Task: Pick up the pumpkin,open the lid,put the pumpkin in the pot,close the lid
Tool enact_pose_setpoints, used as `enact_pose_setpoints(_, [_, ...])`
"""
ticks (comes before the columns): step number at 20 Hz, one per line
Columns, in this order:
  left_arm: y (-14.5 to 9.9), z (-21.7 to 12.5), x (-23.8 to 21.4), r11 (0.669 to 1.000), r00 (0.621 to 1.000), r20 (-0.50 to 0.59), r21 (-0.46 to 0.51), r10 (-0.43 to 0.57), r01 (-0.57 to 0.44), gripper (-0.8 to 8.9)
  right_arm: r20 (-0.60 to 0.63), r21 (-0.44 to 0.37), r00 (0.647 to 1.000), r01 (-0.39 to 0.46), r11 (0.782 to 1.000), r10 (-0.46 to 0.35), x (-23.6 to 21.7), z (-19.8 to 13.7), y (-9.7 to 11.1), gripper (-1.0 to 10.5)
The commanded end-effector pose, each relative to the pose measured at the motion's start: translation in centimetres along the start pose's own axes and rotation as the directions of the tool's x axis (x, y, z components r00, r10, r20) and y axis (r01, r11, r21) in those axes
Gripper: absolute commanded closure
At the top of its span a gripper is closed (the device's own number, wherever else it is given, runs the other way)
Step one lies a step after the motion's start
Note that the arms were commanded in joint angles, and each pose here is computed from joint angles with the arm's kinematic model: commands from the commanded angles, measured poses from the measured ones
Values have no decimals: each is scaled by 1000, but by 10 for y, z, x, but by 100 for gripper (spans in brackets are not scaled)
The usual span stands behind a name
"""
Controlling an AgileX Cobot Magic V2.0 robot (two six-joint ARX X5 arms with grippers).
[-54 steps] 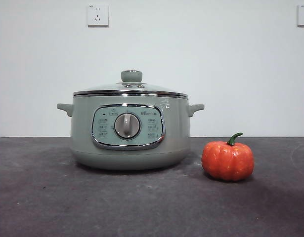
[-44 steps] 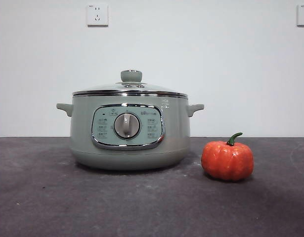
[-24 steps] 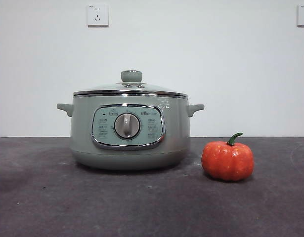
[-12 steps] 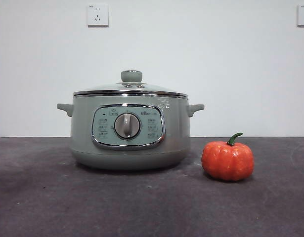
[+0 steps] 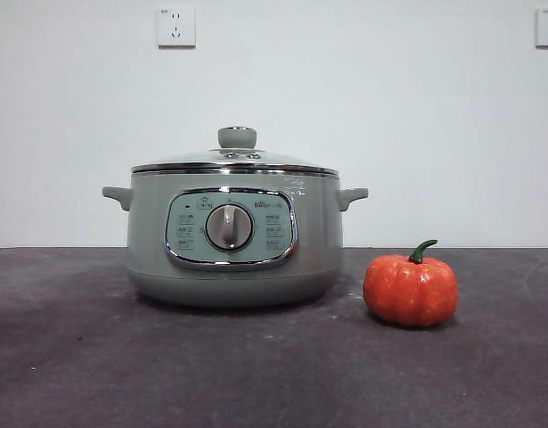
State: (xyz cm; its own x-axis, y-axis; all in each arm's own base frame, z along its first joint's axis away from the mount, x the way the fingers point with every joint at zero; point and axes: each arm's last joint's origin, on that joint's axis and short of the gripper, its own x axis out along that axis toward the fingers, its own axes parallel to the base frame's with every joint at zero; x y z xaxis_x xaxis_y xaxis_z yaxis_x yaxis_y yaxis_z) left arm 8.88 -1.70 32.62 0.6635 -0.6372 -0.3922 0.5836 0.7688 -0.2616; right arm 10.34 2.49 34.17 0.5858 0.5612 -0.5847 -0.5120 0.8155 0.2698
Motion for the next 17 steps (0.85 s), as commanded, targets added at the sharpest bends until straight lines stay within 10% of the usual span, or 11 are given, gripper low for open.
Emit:
enact_pose_setpoints(1, [-1, 1, -1, 1000, 1000, 7, 18, 0, 0, 140, -3, 7, 1000, -3, 1000, 3, 2, 2, -1, 250])
enact_pose_setpoints(10, [-1, 2, -1, 1000, 1000, 12, 23, 0, 0, 145, -135, 0, 989, -56, 998, 56, 59, 25, -17, 254])
enact_pose_setpoints(17, [-1, 2, -1, 1000, 1000, 12, 23, 0, 0, 145, -270, -116, 960, 41, 992, -71, 146, 36, -26, 254])
